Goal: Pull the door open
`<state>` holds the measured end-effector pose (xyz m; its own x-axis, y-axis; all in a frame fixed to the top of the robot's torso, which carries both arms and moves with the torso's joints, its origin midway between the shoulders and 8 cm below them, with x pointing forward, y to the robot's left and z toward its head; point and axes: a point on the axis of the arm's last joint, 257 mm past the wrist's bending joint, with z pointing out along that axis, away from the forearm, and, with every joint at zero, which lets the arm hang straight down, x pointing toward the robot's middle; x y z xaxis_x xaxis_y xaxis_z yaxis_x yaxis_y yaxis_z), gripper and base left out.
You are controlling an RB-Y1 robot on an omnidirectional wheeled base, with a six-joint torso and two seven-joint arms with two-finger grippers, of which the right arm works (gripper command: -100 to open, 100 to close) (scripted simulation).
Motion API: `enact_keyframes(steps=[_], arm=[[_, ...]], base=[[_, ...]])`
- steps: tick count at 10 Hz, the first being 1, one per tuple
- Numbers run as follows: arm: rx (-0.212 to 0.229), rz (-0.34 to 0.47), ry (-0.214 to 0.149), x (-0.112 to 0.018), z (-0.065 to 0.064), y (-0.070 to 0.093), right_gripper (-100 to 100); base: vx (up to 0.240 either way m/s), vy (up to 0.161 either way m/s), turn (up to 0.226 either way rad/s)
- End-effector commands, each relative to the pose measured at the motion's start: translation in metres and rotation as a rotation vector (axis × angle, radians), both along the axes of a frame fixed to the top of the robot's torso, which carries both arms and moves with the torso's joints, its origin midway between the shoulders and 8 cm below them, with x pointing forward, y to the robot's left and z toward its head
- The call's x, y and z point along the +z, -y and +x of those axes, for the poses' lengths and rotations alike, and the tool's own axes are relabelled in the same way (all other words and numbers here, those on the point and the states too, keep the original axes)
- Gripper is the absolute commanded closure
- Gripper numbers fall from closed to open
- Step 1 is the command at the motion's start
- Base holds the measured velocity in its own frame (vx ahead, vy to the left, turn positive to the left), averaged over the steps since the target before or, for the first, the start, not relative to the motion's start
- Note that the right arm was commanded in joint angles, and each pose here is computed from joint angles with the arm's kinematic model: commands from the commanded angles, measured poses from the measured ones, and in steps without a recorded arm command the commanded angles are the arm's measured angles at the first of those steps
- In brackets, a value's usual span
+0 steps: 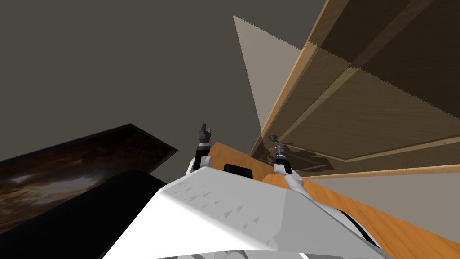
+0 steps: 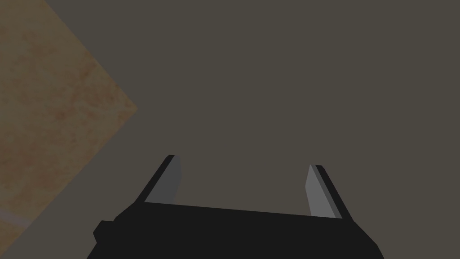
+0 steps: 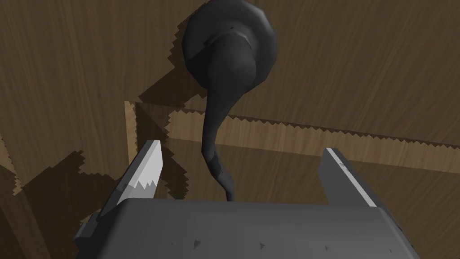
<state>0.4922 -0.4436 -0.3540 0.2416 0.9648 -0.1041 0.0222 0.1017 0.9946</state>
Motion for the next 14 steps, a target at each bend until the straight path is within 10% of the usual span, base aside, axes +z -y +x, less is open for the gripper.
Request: enact_keyframes(steps=[1, 4, 5, 14], arm=[[-0.026, 0.002, 0.001, -0.001, -0.012, 0.022, -100], [-0.041, 0.0, 0.002, -0.001, -0.019, 0.034, -100], [-0.041, 0.0, 0.002, -0.001, -0.019, 0.034, 100], [0.003, 0.001, -0.001, -0.001, -0.023, 0.03, 100]], base=[[0.236, -0.024, 0.172], [0.182, -0.009, 0.09], [-0.012, 0.003, -0.016], [-0.095, -0.022, 0.053]])
